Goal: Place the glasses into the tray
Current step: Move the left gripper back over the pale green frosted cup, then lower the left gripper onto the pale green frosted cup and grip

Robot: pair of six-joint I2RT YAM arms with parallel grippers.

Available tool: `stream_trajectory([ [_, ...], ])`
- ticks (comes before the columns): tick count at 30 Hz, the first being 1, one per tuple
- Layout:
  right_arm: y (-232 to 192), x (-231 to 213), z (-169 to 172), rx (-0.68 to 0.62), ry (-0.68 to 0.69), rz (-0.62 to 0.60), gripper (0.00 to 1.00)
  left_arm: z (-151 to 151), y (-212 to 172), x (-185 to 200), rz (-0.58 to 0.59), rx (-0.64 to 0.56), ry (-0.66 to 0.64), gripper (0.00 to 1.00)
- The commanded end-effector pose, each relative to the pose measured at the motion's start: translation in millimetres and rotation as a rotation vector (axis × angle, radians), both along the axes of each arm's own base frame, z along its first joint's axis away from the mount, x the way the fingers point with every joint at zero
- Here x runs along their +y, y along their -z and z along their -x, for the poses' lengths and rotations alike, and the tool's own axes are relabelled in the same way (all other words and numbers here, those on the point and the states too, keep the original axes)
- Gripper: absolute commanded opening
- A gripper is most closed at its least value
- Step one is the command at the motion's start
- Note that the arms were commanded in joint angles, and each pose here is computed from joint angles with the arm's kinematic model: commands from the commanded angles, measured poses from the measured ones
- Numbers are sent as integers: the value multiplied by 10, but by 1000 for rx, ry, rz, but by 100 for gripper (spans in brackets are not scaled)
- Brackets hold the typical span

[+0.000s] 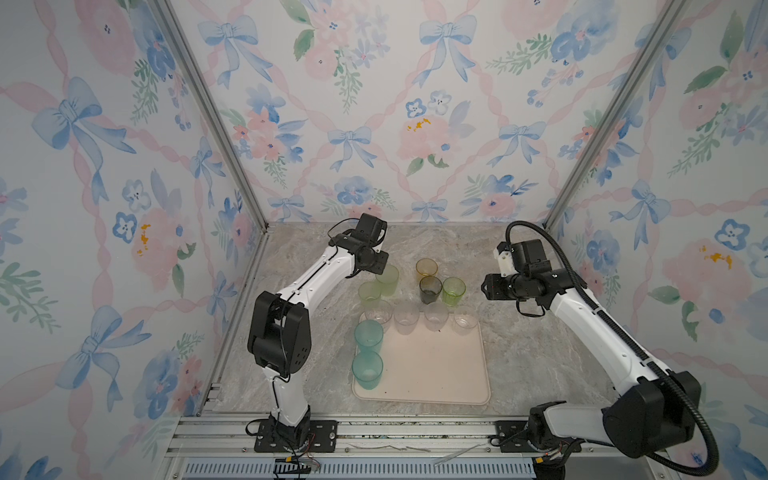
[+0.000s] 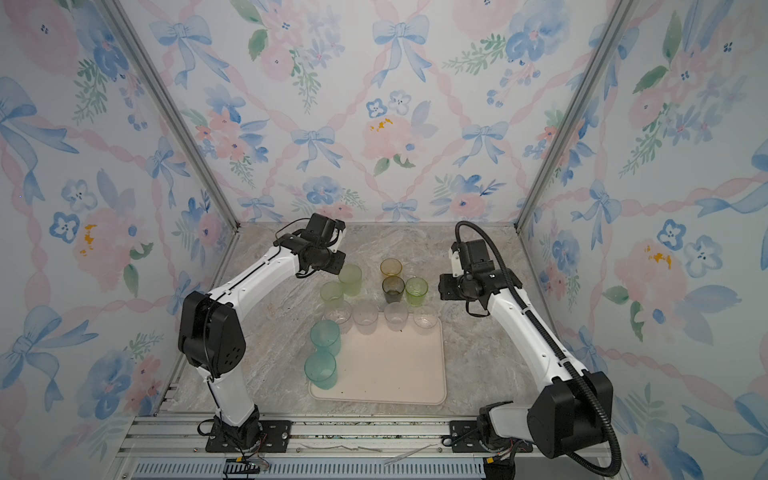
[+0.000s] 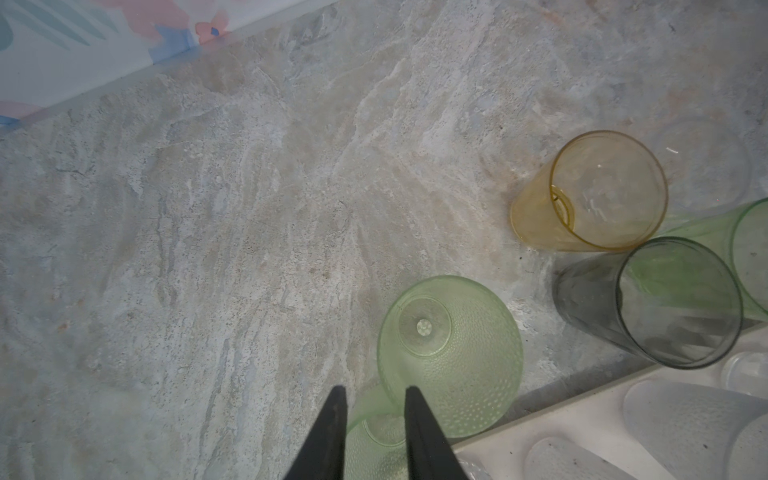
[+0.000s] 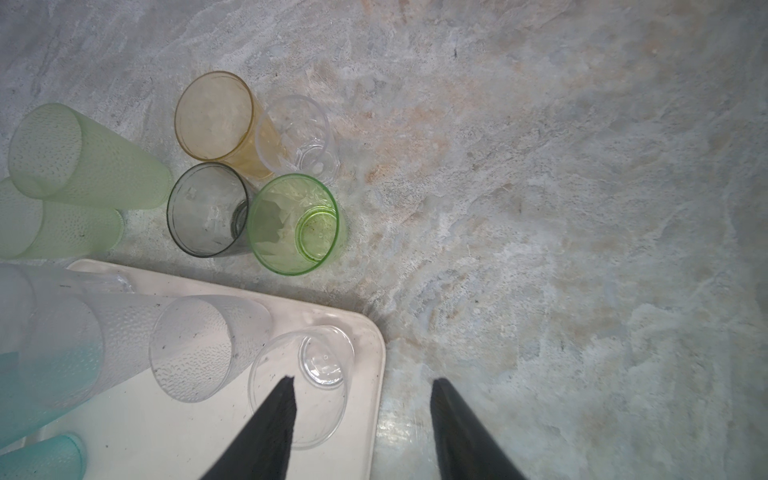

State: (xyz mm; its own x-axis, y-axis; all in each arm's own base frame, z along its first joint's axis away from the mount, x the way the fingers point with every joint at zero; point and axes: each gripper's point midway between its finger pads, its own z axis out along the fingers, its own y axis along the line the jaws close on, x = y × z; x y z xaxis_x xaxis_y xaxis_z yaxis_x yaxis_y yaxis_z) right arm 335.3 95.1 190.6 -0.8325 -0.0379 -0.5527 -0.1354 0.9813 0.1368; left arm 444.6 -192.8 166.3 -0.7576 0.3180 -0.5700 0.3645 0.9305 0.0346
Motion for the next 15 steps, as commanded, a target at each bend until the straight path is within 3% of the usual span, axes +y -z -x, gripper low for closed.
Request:
stream_trajectory([
  [1, -66, 16, -23, -2, 3, 15, 56, -10, 121, -31, 24, 39, 4, 27],
  [15, -68, 61, -54, -8, -5, 10, 56, -56, 85, -6, 43, 37, 11, 30],
])
